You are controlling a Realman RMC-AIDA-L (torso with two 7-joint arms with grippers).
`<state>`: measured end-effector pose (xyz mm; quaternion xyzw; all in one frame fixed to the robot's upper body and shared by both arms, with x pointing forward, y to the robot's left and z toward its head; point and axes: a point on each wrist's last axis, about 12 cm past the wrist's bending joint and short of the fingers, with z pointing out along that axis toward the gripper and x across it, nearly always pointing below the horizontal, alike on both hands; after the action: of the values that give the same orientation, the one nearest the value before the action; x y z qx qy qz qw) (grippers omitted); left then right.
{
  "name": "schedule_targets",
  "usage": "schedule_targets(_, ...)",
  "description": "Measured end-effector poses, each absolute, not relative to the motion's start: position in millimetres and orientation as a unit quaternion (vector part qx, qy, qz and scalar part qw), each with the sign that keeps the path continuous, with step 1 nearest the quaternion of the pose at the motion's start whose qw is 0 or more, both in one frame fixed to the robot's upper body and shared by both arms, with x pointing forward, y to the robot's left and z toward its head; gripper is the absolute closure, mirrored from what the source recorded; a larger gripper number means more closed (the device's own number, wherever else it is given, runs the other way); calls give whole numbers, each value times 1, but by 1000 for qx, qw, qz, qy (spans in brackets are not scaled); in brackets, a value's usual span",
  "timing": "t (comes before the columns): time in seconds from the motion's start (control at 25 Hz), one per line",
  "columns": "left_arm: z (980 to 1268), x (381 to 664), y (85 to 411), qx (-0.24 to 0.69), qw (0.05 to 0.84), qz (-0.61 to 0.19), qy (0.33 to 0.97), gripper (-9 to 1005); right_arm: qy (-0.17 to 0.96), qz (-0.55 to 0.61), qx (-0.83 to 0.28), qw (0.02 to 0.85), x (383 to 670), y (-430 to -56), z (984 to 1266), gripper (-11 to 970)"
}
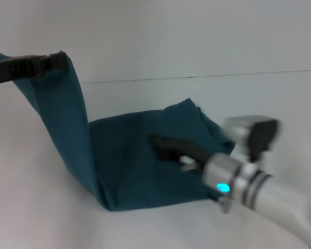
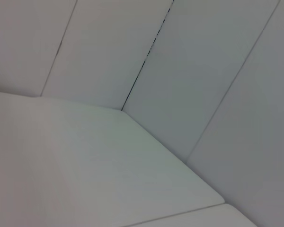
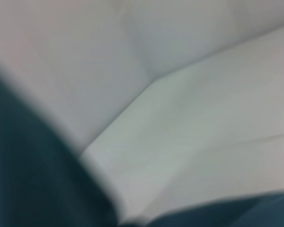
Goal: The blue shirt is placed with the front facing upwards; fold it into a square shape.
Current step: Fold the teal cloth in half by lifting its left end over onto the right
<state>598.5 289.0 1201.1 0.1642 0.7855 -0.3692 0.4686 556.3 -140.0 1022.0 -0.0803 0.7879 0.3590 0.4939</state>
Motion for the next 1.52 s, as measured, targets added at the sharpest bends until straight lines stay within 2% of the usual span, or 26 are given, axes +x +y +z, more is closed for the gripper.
schedule_targets(0.16, 1200, 599, 280, 174, 462, -378, 784, 956, 774, 329, -12, 541, 558, -196, 1017, 959)
schedule_targets(0.36, 1196, 600, 250, 196, 445, -407, 774, 956, 775, 293, 36, 559, 563, -245, 1013, 960)
schedule_targets(0.68, 1173, 610, 185, 230, 396, -464, 758, 956, 769, 267, 73, 576, 560, -289, 1015, 957)
schedule_targets(1.2, 1107, 616, 96, 230, 368, -460, 775, 955, 773, 254, 78, 576, 562, -300, 1017, 952)
schedule_targets(1.4, 1105, 610, 82, 256, 367, -460, 767, 955, 773, 257, 76, 576, 564, -297, 1017, 950)
schedule_targets(1.52, 1106, 606, 81, 267, 368, -462, 761, 915, 773, 257, 75, 576, 565, -296, 1018, 948)
